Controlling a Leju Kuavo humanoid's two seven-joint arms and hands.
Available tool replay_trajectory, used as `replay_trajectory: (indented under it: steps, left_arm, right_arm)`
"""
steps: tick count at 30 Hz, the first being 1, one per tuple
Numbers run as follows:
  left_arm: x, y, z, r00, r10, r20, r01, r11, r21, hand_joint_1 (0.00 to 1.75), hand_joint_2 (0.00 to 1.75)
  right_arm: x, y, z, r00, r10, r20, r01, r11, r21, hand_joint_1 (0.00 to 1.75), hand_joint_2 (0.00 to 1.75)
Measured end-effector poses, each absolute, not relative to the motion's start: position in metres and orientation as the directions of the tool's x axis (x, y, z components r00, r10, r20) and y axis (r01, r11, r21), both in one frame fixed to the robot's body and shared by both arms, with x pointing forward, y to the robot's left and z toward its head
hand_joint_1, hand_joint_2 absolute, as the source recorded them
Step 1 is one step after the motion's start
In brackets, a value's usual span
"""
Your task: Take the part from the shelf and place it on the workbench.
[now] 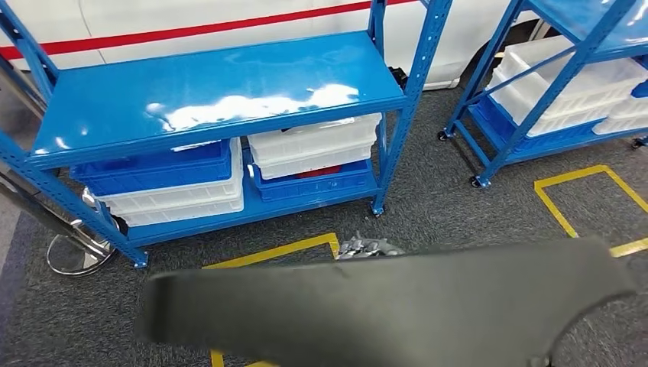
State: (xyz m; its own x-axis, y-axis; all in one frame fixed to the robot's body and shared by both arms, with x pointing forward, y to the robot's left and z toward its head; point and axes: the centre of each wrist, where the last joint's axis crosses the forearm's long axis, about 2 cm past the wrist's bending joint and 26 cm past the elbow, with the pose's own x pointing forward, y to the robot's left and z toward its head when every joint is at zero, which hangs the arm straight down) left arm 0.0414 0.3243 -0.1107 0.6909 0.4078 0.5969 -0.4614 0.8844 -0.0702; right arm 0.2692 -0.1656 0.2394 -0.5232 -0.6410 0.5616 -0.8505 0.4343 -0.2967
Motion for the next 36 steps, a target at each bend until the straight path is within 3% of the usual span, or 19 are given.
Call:
replay_trajectory:
  steps: [14, 23, 36]
  left_arm:
    - [0.039, 0.327, -0.111, 0.731, 0.415, 0.542, -0.49, 0.872, -0.007, 0.0, 0.0]
    - [0.032, 0.351, -0.109, 0.74, 0.444, 0.506, -0.561, 0.822, 0.098, 0.0, 0.0]
    - [0.034, 0.375, -0.106, 0.736, 0.407, 0.541, -0.541, 0.834, 0.108, 0.0, 0.0]
  right_arm:
    - [0.268, -0.115, 0.245, -0.412, -0.684, 0.602, -0.911, 0.295, -0.288, 1.75, 1.75]
    - [0.27, -0.113, 0.238, -0.414, -0.681, 0.604, -0.91, 0.301, -0.285, 1.75, 1.75]
    - [0.268, -0.123, 0.232, -0.468, -0.651, 0.598, -0.884, 0.346, -0.315, 1.75, 1.75]
